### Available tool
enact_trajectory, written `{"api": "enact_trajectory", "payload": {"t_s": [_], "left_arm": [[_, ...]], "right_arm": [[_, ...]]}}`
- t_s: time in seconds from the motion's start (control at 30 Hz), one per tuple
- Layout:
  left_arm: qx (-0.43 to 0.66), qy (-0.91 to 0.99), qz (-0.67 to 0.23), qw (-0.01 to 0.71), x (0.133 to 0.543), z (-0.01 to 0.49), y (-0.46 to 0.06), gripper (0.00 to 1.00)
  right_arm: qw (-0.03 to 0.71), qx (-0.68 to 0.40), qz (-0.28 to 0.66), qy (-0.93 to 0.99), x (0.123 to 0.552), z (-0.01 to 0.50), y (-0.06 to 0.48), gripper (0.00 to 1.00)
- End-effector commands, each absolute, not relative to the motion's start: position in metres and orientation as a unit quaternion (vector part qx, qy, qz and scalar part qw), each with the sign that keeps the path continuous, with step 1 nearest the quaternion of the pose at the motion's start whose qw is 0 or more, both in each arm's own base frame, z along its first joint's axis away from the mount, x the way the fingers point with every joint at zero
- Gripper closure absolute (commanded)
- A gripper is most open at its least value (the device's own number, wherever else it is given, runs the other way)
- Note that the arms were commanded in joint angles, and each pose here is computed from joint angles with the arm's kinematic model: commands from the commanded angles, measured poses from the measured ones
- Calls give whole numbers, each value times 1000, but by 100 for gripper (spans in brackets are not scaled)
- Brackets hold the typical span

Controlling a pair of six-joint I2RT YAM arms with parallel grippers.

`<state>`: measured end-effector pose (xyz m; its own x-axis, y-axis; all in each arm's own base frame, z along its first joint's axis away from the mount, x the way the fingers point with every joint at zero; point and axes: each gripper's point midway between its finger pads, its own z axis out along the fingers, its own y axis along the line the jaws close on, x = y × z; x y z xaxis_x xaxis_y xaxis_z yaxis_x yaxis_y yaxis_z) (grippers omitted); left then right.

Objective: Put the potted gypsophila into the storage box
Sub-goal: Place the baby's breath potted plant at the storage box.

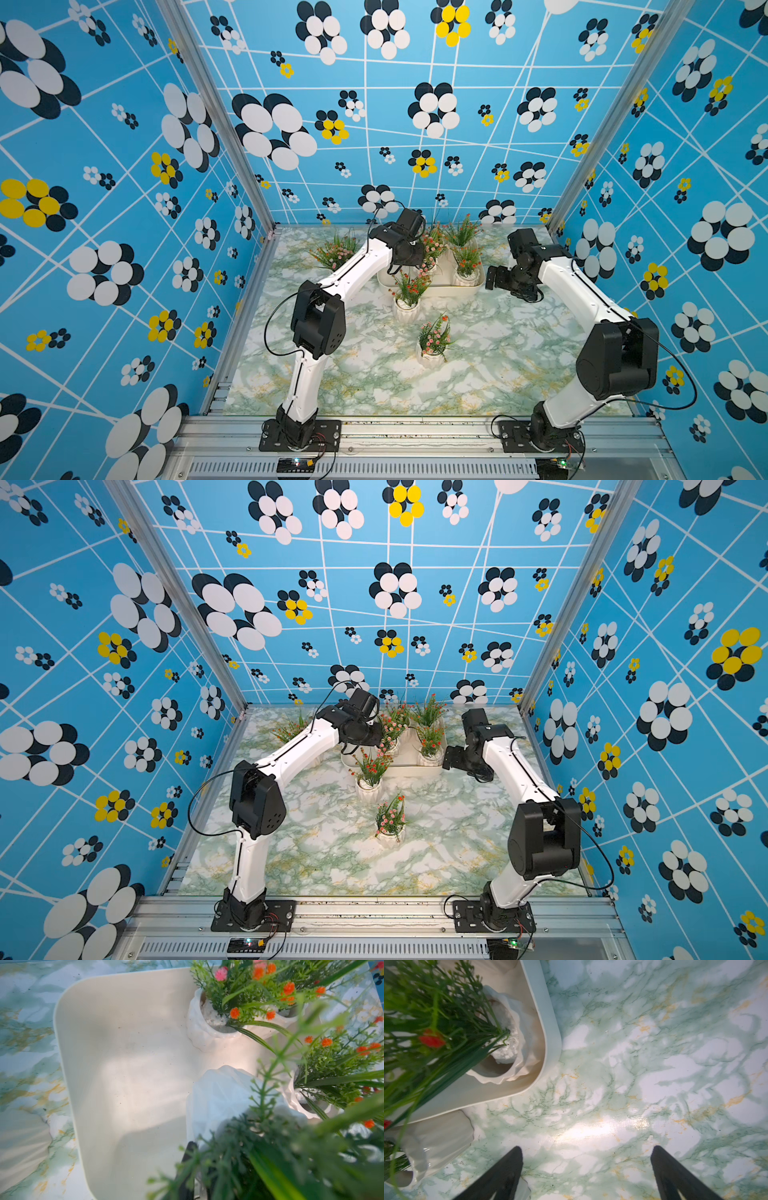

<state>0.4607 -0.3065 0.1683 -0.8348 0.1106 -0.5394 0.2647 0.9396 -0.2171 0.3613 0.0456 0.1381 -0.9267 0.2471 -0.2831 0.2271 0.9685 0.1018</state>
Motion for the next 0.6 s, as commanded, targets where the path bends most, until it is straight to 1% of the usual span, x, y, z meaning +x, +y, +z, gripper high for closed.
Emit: {"api": "enact_trajectory", "payload": {"t_s": [0.0, 0.57], "left_arm": [[113, 937, -163, 287, 464, 187, -321, 100], [151, 948, -147, 240, 464, 148, -350, 100]], "right_arm": [[150, 112, 40, 982, 360, 137, 46, 1], [142, 109, 45, 983, 359, 129, 49, 1]]}}
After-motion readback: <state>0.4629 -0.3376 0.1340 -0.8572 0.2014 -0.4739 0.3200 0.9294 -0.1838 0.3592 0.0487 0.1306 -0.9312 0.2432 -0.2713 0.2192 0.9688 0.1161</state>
